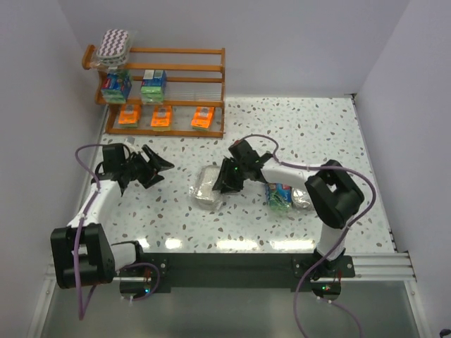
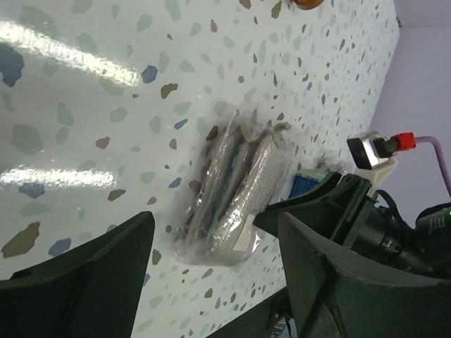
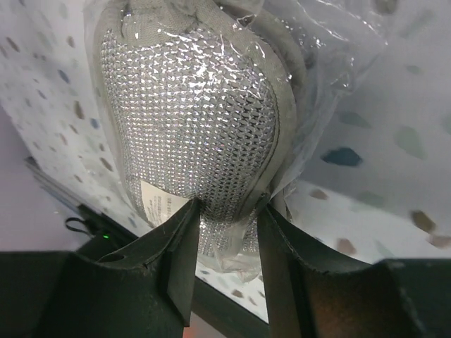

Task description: Place and organize the cleaning sponges onto the shelf

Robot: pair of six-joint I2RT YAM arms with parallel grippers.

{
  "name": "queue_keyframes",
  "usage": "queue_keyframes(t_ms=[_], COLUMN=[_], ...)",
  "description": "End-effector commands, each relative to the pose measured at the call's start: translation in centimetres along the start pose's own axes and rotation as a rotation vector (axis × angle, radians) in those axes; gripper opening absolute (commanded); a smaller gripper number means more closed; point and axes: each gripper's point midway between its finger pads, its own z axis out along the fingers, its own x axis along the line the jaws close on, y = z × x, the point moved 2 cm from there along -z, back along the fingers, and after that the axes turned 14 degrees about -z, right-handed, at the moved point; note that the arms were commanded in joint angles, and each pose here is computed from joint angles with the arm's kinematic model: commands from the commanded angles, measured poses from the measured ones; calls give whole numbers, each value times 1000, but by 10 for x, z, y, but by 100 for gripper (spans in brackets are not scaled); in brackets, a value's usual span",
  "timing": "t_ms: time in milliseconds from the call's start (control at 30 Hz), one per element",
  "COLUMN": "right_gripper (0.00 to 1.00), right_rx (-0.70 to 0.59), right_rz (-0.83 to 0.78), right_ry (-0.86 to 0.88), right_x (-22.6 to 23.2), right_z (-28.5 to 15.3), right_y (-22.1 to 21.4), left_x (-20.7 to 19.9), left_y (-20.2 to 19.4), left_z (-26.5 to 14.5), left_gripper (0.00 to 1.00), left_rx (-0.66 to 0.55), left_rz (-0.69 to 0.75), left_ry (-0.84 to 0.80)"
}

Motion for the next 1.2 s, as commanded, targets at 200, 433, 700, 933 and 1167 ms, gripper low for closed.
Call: queue_keyframes(t_ms=[200,433,700,933,1167], right_gripper=[41,44,48,54,59], right_rx=[-5,-28,7,15,-17], right_rz=[250,189,-16,-181,-109], right_ry=[306,641,569,180,116], right_x=[91,143,127,71,65], right_z=[49,31,-4,-18,4], right_y=[37,54,22,11,24], left_x=[5,17,4,22,19], left_y=[6,-11,1,10,21], left_z=[-32,-22,-26,-18,-4], left_gripper=[76,75,75,73,72], left_rx=[-162,-75,-122,-117,-113], left_rz=[22,-26,22,104,171], left_ry=[125,98,86,170,138])
